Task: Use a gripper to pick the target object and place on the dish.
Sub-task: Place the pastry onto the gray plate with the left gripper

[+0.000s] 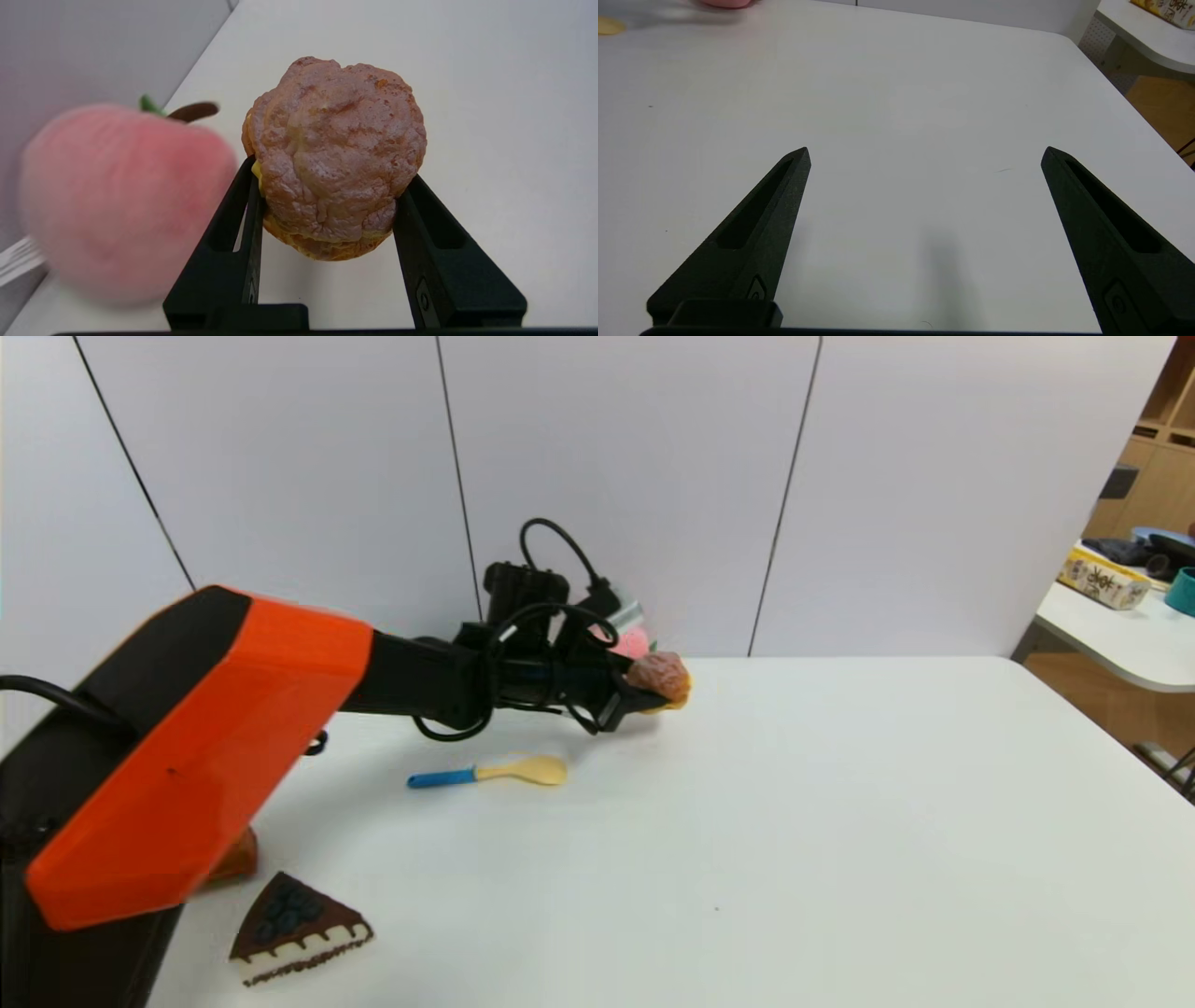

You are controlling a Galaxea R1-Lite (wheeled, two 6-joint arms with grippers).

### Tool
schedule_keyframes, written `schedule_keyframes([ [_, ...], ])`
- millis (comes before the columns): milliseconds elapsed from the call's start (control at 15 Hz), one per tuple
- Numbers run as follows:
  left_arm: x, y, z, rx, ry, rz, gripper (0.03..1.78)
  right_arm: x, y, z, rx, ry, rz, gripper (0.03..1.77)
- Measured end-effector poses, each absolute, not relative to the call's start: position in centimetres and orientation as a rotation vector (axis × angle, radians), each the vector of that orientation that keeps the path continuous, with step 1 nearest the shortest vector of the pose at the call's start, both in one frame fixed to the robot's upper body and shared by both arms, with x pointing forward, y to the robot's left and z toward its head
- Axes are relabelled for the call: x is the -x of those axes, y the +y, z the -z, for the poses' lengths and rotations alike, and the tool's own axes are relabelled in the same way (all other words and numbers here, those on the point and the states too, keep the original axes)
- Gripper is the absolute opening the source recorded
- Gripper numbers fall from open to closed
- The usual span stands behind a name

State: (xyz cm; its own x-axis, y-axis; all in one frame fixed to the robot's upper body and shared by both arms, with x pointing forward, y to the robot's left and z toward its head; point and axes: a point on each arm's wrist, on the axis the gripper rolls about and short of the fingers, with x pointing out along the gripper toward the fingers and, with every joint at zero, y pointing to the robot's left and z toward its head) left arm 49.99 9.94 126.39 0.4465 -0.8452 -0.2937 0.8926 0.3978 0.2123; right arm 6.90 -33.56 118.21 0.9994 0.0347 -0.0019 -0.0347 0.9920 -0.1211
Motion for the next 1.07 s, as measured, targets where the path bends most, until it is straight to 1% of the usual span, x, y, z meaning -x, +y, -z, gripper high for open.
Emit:
schedule_keyframes([
  [333, -50.1, 22.2, -128.9, -0.413, 0.161, 0.873, 0.83, -6.9, -33.6, -118.2, 0.121, 0.0, -0.035, 1.71],
  [467, -50.2, 25.5, -129.3, -0.406, 0.167, 0.812, 0.83, -6.9, -33.6, -118.2, 0.122, 0.0, -0.034, 1.71],
  [733, -51.3, 29.4, -128.4, -0.394, 0.182, 0.724, 0.83, -6.9, -33.6, -118.2, 0.121, -0.001, -0.035, 1.71],
  [1067, -52.7, 31.1, -125.3, -0.368, 0.253, 0.695, 0.83, -6.9, -33.6, -118.2, 0.121, 0.0, -0.034, 1.71],
])
